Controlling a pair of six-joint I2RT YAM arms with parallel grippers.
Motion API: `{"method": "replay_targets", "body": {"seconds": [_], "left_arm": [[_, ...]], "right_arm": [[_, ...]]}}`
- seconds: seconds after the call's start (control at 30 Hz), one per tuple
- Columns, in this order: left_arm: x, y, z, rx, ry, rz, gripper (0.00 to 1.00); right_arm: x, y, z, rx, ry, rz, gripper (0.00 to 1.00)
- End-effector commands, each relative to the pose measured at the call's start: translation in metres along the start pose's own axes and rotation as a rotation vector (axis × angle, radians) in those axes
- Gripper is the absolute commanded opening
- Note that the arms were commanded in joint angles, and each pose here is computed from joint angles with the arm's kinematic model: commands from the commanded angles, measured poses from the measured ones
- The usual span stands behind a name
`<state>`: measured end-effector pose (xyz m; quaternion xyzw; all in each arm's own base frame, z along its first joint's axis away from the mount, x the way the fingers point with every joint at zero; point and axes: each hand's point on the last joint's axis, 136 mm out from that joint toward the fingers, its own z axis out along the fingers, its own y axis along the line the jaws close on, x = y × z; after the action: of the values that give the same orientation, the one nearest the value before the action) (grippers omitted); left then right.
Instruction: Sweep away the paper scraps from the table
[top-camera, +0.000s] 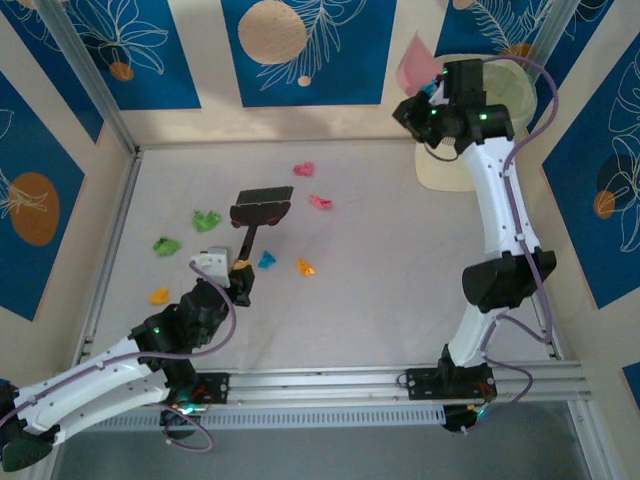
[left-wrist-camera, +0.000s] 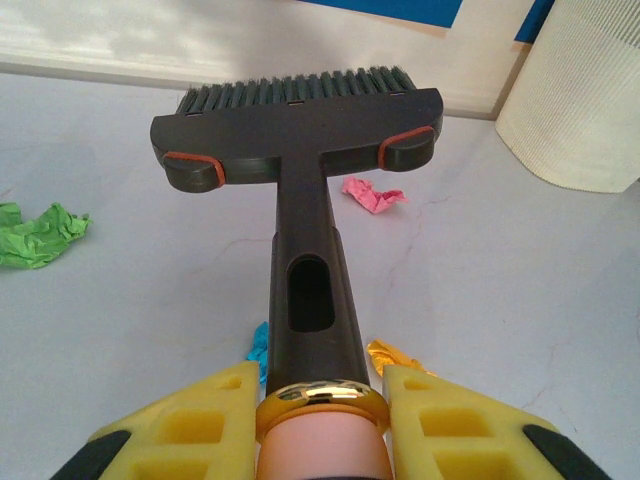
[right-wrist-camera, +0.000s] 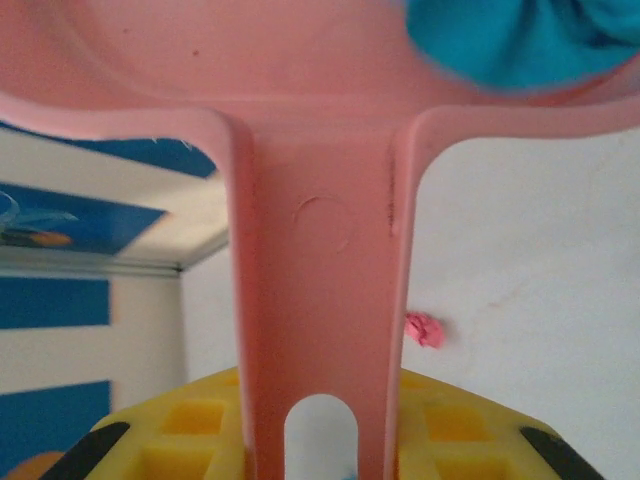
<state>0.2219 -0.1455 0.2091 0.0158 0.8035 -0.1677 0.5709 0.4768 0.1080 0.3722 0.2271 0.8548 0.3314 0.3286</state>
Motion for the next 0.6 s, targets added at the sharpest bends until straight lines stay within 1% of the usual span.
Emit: {"method": "replay_targets", "body": {"seconds": [0.0, 0.17, 0.3, 0.4, 0.5, 0.57], "left_arm": [[-0.017, 0.000, -0.004, 0.000, -0.065, -0.043, 0.00], [-0.018, 0.000, -0.005, 0.008, -0.066, -0.048, 0.00], [-0.017, -0.001, -0.004, 0.011, -0.062, -0.045, 0.00], [-0.017, -0.001, -0.004, 0.012, -0.062, -0.044, 0.00], [-0.015, -0.001, -0.002, 0.008, -0.060, -0.040, 0.00], [-0.015, -0.003, -0.001, 0.010, -0.056, -0.038, 0.00]], "right_arm": [[-0.012, 0.025, -0.009, -0.179, 0.090, 0.129, 0.00], [-0.047, 0.025, -0.015, -0.277, 0.086, 0.263, 0.00], [-0.068, 0.017, -0.016, -0.344, 0.119, 0.396, 0.00], [-0.075, 0.022, -0.018, -0.390, 0.147, 0.441, 0.01], [-0.078, 0.028, -0.018, -0.454, 0.200, 0.501, 0.01], [-0.081, 0.027, -0.017, -0.464, 0.209, 0.533, 0.02]]}}
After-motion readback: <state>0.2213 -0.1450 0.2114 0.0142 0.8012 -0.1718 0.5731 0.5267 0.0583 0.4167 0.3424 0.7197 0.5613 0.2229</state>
